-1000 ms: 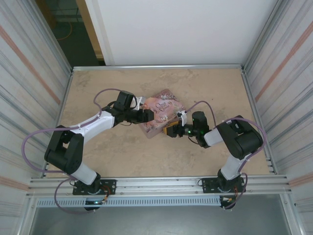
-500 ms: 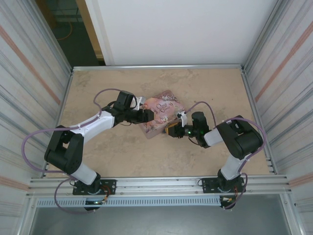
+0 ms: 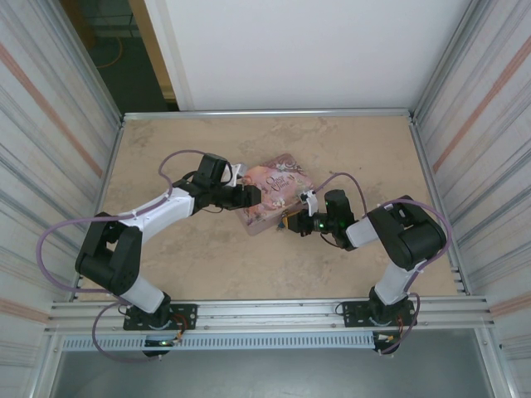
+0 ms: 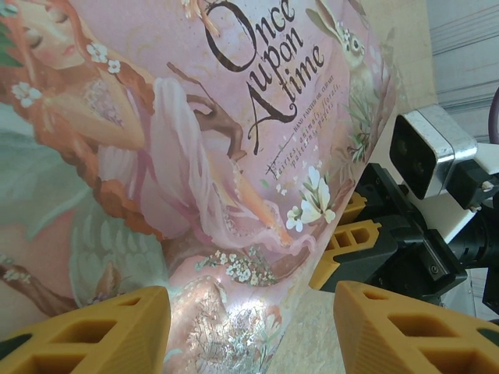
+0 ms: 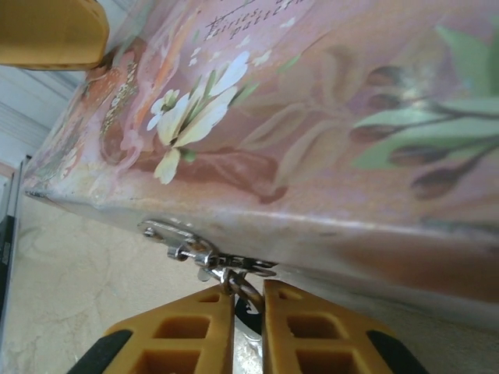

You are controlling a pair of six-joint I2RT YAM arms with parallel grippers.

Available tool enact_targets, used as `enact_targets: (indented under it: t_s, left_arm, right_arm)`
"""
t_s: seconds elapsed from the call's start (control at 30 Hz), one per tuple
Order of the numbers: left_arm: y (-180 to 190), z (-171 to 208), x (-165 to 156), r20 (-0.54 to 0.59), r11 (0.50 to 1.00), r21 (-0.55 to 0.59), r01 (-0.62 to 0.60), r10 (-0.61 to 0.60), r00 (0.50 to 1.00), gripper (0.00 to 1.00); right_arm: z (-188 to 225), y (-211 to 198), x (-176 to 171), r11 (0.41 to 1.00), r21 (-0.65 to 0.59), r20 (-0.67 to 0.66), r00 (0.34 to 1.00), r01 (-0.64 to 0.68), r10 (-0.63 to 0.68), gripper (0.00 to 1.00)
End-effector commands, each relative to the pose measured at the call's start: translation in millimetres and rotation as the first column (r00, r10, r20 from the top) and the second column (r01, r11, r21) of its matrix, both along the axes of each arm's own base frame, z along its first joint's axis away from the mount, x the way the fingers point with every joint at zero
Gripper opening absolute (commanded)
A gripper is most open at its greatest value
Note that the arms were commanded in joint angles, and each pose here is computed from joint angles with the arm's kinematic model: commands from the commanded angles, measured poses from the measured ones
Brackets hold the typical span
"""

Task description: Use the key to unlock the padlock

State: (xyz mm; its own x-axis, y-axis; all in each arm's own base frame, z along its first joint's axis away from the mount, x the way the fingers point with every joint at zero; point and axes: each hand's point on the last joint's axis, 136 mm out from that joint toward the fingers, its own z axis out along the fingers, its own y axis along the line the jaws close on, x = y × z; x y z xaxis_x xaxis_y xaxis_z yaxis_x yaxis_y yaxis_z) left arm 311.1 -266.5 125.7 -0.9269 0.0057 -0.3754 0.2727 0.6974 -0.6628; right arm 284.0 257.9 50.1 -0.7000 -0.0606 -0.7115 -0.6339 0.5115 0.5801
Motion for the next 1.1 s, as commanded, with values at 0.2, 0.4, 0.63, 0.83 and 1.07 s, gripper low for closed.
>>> enact_targets:
  t_s: [0.2,0.4,0.63,0.83,1.07]
  left_arm:
    - [8.1,-20.0,-11.9,-0.079,0.998,0.062,-0.011,0.016,0.997,0.58]
    - [13.4,-25.2,-19.1,-0.095,0.997,0.074,-0.020,0.027,0.995,0.58]
    - [21.0,-32.7,-31.3,-0.119,0.996,0.081,-0.037,0.046,0.992,0.58]
    - [23.5,-33.4,-34.1,-0.120,0.996,0.084,-0.044,0.054,0.991,0.58]
    - [23.9,-35.7,-34.7,-0.122,0.995,0.085,-0.045,0.055,0.991,0.58]
  right_arm:
    - [18.5,0.3,5.2,0.999,0.036,0.024,1.000,0.006,-0.007,0.00]
    - [28.2,-8.6,12.6,0.994,0.091,0.005,0.998,0.056,-0.057,0.00]
    - [41.2,-18.8,22.7,0.976,0.174,-0.044,0.991,0.130,-0.124,0.00]
    - [54.9,-15.4,31.2,0.957,0.232,-0.102,0.983,0.172,-0.152,0.00]
    - [43.4,-15.2,35.6,0.948,0.215,-0.185,0.963,0.233,-0.195,0.00]
